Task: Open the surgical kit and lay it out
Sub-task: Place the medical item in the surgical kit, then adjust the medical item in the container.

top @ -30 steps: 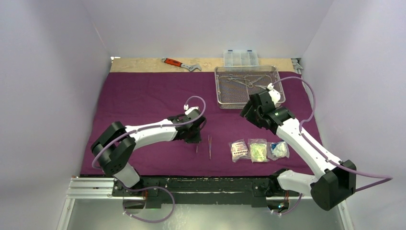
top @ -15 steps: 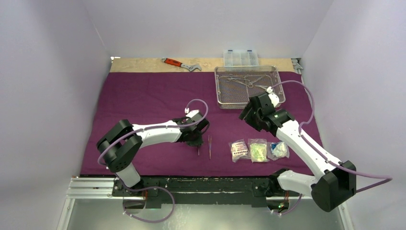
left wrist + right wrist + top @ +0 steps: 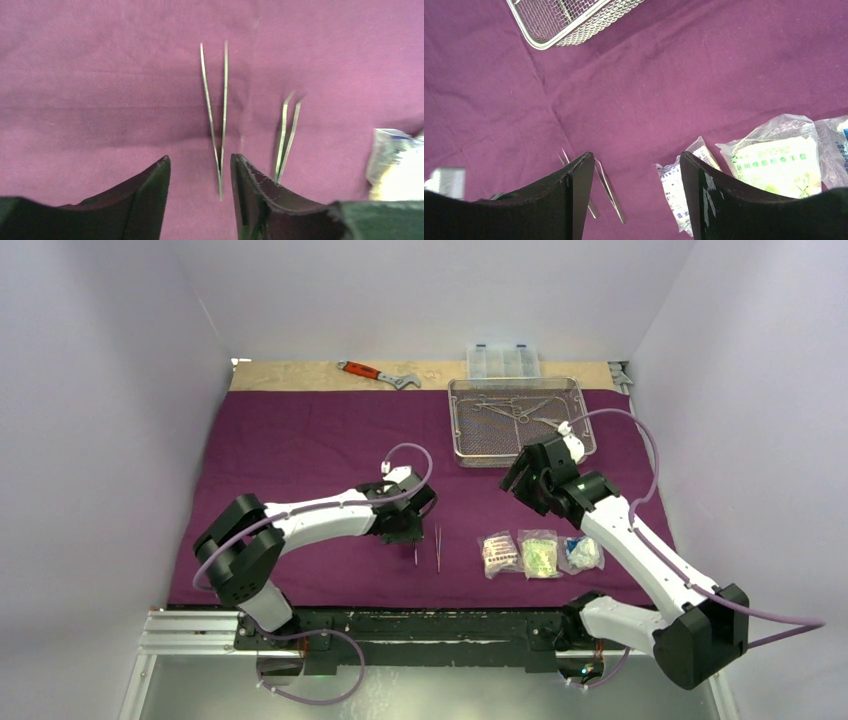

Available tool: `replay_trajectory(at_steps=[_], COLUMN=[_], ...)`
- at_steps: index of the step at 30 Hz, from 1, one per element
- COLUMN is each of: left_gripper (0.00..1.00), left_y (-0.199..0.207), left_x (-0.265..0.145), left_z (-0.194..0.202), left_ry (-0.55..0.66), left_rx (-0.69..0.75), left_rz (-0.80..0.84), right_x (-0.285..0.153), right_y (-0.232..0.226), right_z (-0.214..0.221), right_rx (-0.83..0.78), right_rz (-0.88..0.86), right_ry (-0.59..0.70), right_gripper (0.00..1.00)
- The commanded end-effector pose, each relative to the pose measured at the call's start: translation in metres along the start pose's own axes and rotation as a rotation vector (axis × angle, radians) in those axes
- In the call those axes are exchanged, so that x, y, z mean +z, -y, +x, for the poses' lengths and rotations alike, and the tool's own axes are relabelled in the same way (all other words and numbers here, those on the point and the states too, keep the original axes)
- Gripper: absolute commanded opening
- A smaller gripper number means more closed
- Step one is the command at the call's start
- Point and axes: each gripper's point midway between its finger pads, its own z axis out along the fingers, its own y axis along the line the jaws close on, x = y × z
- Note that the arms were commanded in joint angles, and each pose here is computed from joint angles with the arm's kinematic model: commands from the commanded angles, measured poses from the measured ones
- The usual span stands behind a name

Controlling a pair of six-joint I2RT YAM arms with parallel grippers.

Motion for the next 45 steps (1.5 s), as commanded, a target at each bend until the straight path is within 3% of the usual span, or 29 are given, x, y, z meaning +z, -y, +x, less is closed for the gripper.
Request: replay_trajectory(at_steps=[1, 10, 19, 20, 21, 27, 39, 45], left_gripper=[0.51, 0.57, 0.57, 0.57, 0.57, 0.57, 0.56, 0.56], left_y=[0.027, 0.031, 0.017, 0.016, 0.016, 0.012, 0.011, 0.000], left_x=[-0.050, -0.094, -0.091, -0.090, -0.088, -0.064, -0.015, -0.011], left_z=[-0.055, -0.140, -0.190, -0.195, -0.199, -0.226, -0.254, -0.265], left_ry=[0.185, 0.418, 0.451, 0.452, 0.451, 0.447, 0.371, 0.374], left_rx=[0.004, 0.004, -0.035, -0.028, -0.021, -0.013, -0.011, -0.037], left_rz=[0.088, 0.150, 0.204, 0.198, 0.192, 0.158, 0.132, 0.131], right_x=[-0.007, 0.024, 0.084, 0.090, 0.102, 0.147, 0.194, 0.207], right_y=[-0.019, -0.017, 0.016, 0.022, 0.027, 0.046, 0.062, 0.065], right_z=[-0.026, -0.099, -0.158, -0.162, -0.163, -0.166, -0.147, -0.141], right_rx=[-0.028, -0.040, 0.069, -0.026, -0.050, -0.037, -0.013, 0.002], right_rz=[-0.036, 0.092, 0.274, 0.284, 0.305, 0.388, 0.450, 0.460], right_ry=[0.071, 0.197, 0.177, 0.157, 0.136, 0.032, -0.083, -0.110], right_gripper=[0.68, 0.75, 0.75, 0.56, 0.49, 0.44, 0.46, 0.40])
